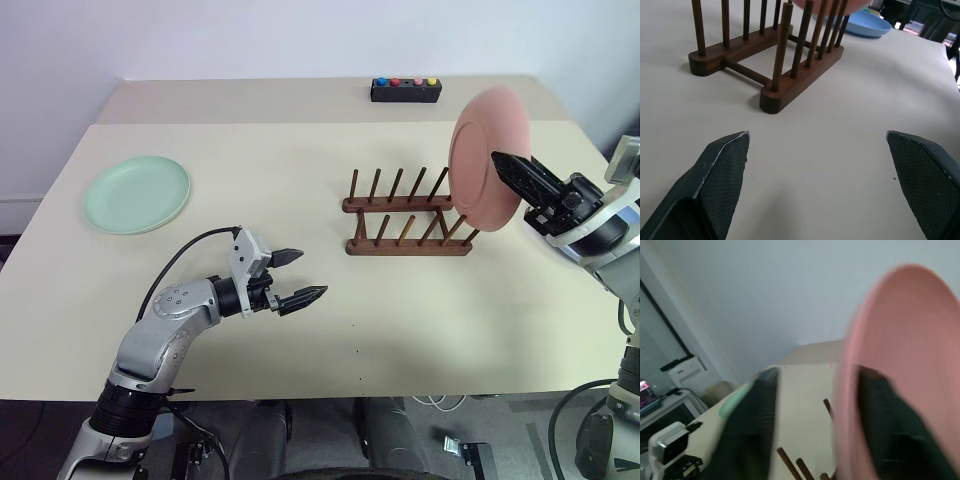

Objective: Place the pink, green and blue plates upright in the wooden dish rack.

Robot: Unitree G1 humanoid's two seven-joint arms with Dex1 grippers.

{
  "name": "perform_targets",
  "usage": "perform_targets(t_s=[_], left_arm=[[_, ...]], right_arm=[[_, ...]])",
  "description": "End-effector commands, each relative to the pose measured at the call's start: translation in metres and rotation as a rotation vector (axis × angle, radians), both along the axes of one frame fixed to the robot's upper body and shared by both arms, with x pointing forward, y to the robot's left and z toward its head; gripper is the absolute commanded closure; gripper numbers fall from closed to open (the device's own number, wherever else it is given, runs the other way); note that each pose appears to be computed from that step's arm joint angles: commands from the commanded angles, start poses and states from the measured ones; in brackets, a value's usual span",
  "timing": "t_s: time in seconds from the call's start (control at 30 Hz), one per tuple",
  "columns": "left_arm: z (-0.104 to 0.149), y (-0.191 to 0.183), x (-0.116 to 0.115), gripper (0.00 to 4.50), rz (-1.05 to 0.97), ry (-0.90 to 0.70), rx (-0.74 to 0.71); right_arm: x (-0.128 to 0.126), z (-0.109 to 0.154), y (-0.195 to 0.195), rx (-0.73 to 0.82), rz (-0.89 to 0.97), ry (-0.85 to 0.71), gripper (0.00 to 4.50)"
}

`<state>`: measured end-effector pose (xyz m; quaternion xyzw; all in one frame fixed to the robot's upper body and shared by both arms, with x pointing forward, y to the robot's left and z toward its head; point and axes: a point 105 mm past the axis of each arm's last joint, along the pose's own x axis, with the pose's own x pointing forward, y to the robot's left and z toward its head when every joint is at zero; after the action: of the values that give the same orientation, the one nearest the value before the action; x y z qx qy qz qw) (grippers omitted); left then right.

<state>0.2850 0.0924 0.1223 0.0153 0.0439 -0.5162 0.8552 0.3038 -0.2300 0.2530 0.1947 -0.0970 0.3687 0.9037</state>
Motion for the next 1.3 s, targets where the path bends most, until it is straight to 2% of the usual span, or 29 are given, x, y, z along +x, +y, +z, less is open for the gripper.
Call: perform_targets(t_s=[0.03,0.3,0.4,0.53,0.7,0.83,1.0,1.07,1.2,1.3], left_arm=[[0.009,-0.004,-0.003,0.0,-0.018,-0.042,-0.009],[0.009,-0.006,-0.002,0.0,-0.019,-0.046,-0.005],[0.009,-0.003,0.002,0.0,0.002,-0.05,-0.003],[0.016,0.004,0.011,0.0,0.053,-0.065,-0.028],[0.039,0.041,0.04,0.0,0.246,-0.12,-0.107],[0.053,0.084,0.068,0.0,0.482,-0.177,-0.116],[0.068,0.165,0.107,0.0,0.982,-0.187,-0.102],[0.067,0.207,0.111,0.0,1.197,-0.161,-0.079],[0.068,0.251,0.106,0.0,1.425,-0.154,-0.055],[0.061,0.289,0.095,0.0,1.624,-0.071,-0.068]], right_arm=[[0.002,0.007,-0.011,-0.009,-0.077,-0.034,1.08],[0.006,0.014,-0.028,-0.112,-0.265,-0.117,1.08],[0.006,0.025,-0.038,-0.164,-0.358,-0.188,1.08],[-0.003,0.045,-0.035,-0.215,-0.378,-0.288,1.08],[-0.014,0.057,-0.01,-0.475,-0.349,-0.43,1.08],[-0.02,0.051,0.04,-0.634,-0.2,-0.514,1.08],[-0.015,0.018,0.096,-0.844,-0.039,-0.566,1.08],[-0.014,0.002,0.12,-0.889,0.028,-0.591,1.08],[-0.015,-0.012,0.14,-0.894,0.091,-0.606,1.08],[-0.016,-0.018,0.148,-0.876,0.121,-0.607,1.08]])
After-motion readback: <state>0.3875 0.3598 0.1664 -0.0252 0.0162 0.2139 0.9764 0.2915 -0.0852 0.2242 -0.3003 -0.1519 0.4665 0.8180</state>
